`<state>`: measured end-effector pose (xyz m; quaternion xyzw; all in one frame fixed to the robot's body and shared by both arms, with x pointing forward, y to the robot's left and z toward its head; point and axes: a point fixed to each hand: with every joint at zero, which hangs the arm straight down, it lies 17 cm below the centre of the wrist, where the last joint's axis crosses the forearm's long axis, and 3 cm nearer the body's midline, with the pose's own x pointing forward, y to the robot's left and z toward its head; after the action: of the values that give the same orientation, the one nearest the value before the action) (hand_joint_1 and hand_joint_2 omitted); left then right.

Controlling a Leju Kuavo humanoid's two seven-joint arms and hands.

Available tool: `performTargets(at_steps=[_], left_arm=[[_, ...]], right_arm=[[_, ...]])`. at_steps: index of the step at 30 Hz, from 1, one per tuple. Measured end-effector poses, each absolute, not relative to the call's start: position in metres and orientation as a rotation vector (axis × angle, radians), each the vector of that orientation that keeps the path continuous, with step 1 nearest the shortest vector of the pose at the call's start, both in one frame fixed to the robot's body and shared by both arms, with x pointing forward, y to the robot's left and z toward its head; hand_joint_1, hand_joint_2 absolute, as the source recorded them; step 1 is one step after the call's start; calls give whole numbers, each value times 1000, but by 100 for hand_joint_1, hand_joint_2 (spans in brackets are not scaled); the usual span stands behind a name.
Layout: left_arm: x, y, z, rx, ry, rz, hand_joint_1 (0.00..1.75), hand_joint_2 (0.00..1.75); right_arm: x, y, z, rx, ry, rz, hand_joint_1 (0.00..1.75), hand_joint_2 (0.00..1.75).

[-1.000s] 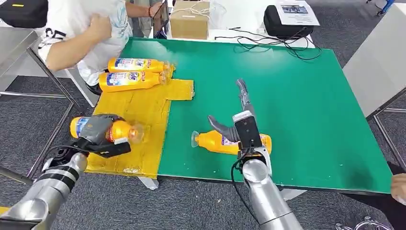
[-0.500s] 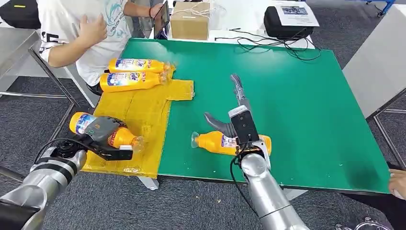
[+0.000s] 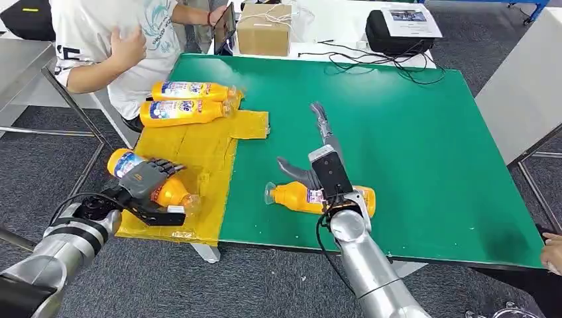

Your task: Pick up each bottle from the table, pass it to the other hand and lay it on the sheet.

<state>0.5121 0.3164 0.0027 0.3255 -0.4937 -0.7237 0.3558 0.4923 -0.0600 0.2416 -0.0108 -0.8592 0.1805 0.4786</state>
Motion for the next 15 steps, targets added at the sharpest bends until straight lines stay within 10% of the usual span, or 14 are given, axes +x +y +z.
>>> performTargets(at_steps=[15], left_arm=[[507, 308, 1, 815, -1321, -1865, 0, 175]], right_arm=[[496, -57, 230, -30, -2062, 478, 0, 175]])
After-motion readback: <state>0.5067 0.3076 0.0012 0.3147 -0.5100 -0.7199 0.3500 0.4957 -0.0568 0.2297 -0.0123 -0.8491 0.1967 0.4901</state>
